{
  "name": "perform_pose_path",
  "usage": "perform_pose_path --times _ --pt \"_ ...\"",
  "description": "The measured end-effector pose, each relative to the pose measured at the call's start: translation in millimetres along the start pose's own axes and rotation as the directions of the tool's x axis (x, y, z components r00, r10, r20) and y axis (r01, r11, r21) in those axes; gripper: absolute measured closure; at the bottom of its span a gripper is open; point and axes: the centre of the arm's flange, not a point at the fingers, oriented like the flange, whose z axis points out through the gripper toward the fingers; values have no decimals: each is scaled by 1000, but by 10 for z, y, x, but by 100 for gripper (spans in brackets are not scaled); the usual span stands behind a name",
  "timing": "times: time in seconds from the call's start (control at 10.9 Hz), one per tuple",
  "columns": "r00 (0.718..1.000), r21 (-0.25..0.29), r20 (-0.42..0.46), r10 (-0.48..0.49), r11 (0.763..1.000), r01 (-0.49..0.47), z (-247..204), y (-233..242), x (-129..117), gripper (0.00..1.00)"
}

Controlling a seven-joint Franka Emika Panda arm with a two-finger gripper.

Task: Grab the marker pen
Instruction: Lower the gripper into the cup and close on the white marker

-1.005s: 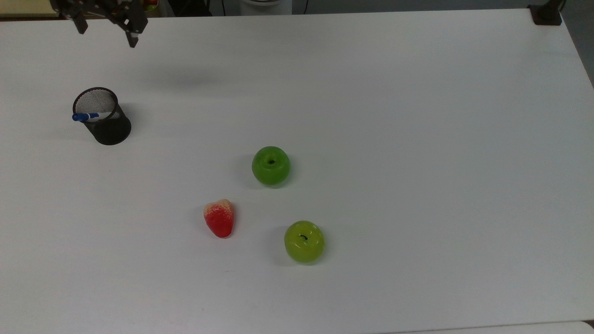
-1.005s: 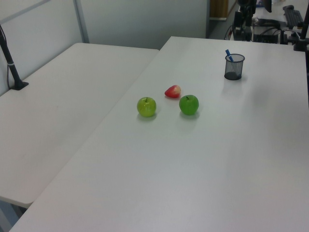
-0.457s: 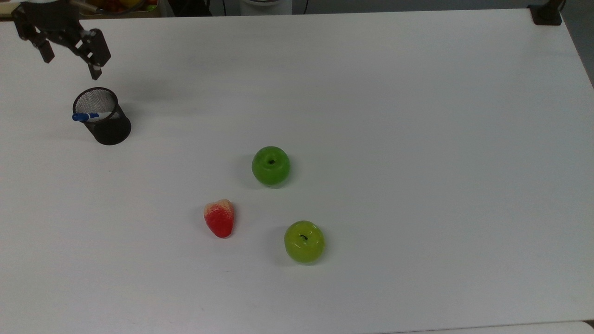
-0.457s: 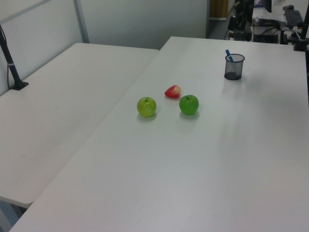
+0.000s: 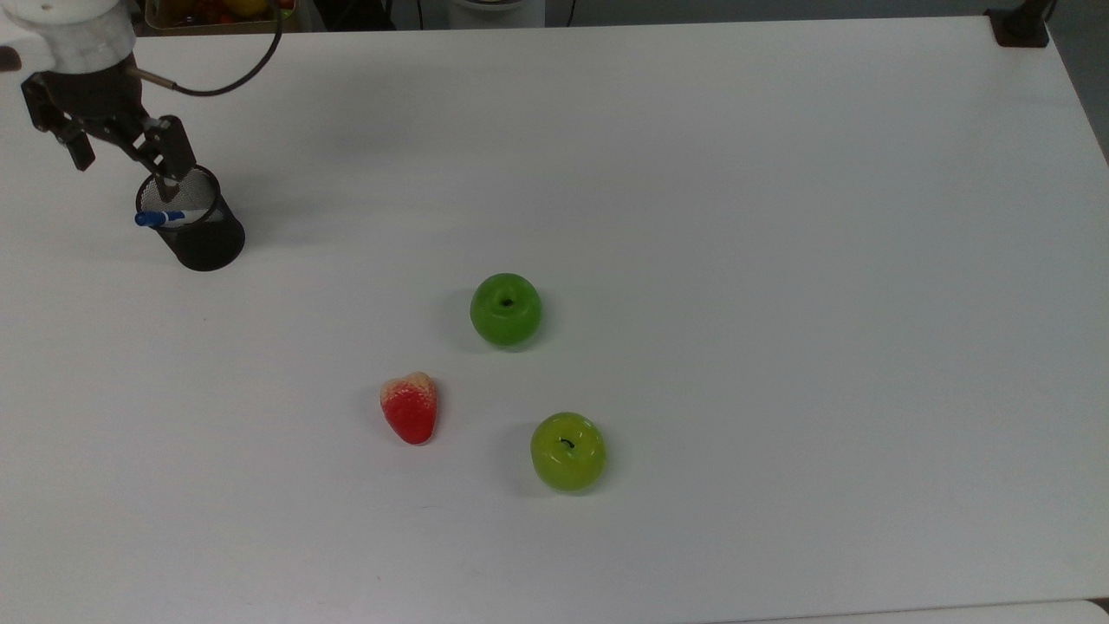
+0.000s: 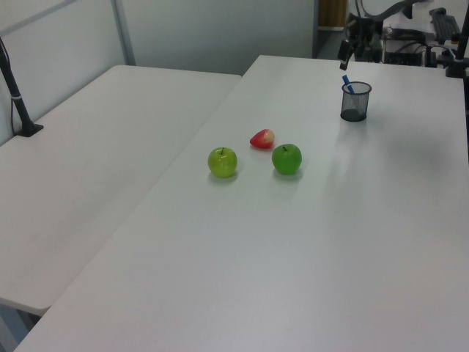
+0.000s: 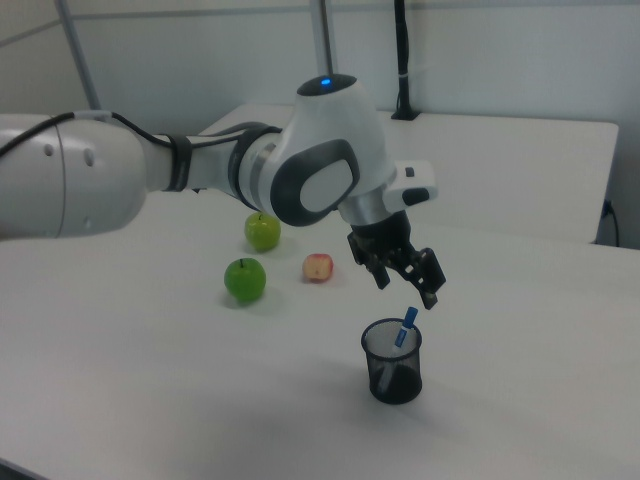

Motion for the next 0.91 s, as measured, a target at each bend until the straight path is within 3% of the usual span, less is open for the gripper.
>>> perform_pose_path --times 0.27,0.37,0.46,0.91 --pt "1000 -2 -15 -4 1000 4 326 -22 47 6" --pt "1000 -2 -16 -5 1000 5 403 -31 52 13" --pt "1000 -1 -15 -6 1000 6 448 -38 53 27" --pt "1000 1 -11 -9 1000 9 481 -60 53 50"
